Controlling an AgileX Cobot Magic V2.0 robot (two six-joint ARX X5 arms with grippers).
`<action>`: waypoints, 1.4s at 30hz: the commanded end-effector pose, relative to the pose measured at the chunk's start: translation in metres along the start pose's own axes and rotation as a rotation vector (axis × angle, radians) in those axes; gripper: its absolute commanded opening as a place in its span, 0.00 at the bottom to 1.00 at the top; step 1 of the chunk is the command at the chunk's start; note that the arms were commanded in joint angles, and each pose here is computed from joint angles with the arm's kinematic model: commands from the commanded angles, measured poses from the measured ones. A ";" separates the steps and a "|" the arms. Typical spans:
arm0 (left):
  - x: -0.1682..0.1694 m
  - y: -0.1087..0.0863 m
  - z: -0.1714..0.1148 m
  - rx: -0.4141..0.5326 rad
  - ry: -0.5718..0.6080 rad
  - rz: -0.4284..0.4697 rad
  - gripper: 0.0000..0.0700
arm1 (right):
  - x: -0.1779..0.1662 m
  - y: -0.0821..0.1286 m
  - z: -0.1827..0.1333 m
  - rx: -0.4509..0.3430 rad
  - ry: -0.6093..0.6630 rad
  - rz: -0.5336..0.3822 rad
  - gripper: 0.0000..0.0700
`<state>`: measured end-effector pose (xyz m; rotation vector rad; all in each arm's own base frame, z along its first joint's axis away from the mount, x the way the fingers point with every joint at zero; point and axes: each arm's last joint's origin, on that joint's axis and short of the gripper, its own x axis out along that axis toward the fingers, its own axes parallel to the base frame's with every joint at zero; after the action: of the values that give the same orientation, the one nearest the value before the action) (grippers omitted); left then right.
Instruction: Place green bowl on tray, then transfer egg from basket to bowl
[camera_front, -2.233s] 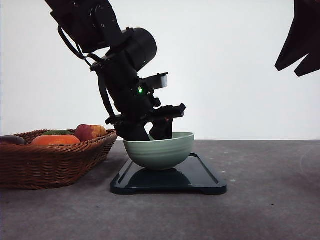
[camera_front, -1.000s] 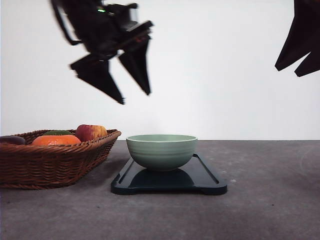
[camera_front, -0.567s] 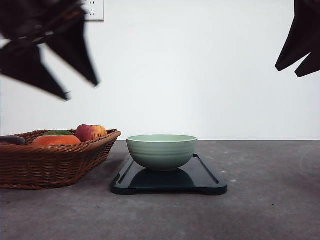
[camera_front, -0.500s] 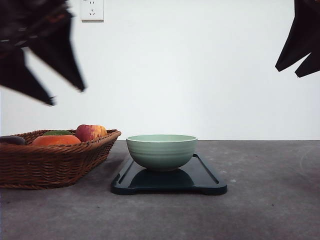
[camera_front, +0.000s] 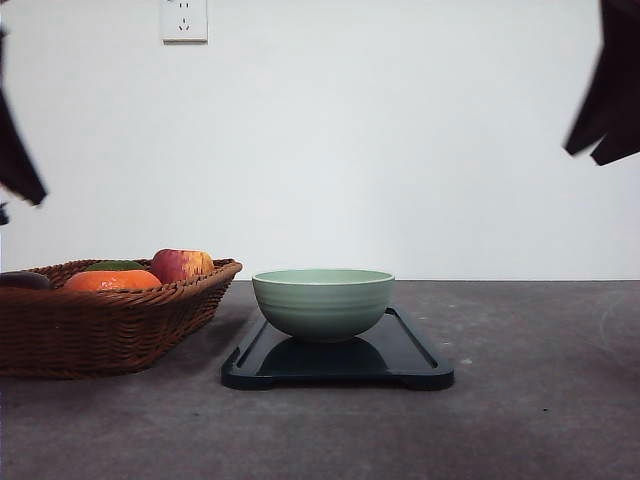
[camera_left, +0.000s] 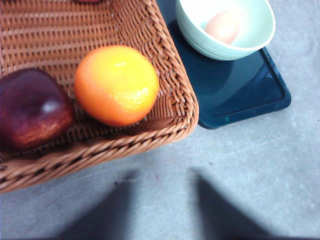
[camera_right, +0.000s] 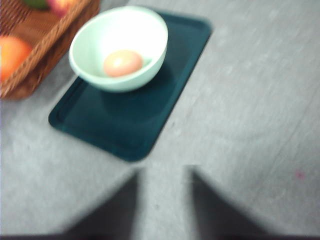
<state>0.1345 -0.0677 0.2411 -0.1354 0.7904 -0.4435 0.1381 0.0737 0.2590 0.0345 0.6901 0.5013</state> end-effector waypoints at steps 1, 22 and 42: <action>-0.001 -0.001 0.002 -0.001 -0.014 -0.005 0.00 | 0.000 0.001 0.002 0.004 -0.004 0.013 0.02; -0.006 0.016 -0.009 0.057 -0.101 0.059 0.00 | 0.000 0.001 0.003 0.002 -0.024 0.006 0.02; 0.006 0.071 -0.093 0.011 -0.648 0.300 0.00 | 0.000 0.001 0.004 0.003 -0.024 0.006 0.02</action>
<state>0.0948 -0.0025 0.1585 -0.1510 0.1429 -0.1045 0.1388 0.0740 0.2602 0.0381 0.6748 0.5020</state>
